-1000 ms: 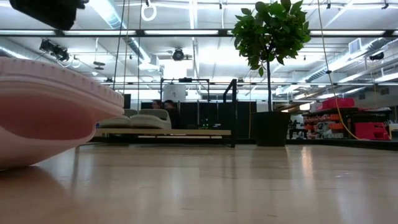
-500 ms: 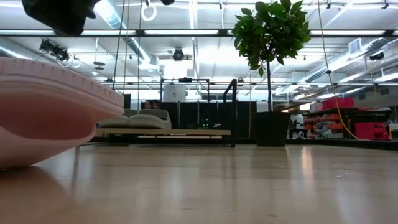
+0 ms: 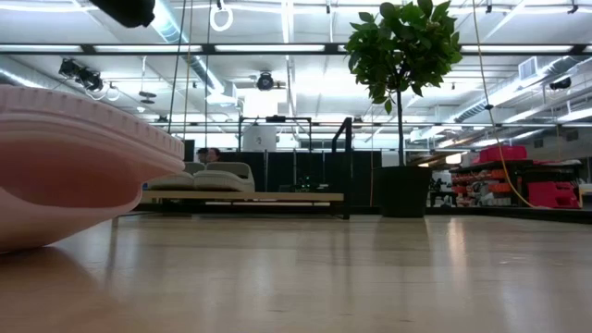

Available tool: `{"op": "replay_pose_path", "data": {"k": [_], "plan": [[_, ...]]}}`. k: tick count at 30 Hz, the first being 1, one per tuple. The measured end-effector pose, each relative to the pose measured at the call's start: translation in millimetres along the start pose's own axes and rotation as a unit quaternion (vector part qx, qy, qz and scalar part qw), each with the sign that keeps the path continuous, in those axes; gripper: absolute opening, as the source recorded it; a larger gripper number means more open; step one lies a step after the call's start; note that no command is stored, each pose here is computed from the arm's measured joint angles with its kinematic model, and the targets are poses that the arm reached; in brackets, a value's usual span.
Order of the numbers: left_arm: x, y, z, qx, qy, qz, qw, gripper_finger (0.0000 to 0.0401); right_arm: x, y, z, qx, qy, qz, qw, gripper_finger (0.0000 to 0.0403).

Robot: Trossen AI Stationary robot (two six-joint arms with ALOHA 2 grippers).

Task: Pick and place slides into the shelf
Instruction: Put the bottom pink slipper on the shelf

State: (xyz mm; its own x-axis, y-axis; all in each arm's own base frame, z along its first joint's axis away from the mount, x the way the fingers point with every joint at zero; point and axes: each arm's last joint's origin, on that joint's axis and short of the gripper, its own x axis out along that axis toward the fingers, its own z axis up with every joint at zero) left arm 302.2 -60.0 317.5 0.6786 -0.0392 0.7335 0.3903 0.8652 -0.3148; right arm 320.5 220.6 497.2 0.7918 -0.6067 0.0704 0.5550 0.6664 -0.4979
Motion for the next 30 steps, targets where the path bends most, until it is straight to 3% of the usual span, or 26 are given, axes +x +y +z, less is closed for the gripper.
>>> {"op": "replay_pose_path", "data": {"k": [6, 20, 30], "plan": [[8, -8, 3, 0.026, -0.012, -0.015, 0.999, 0.0274, -6, 1, 1, 0.001, -0.004, 0.007, 1.000, 0.0003], [10, -6, 10, 0.045, -0.034, 0.029, 0.998, 0.0123, -24, 7, 1, 0.008, 0.007, 0.012, 1.000, 0.0003], [13, -12, 28, 0.066, -0.058, 0.022, 0.996, 0.0091, -27, 13, -6, 0.024, 0.019, 0.019, 0.999, 0.0004]]}}
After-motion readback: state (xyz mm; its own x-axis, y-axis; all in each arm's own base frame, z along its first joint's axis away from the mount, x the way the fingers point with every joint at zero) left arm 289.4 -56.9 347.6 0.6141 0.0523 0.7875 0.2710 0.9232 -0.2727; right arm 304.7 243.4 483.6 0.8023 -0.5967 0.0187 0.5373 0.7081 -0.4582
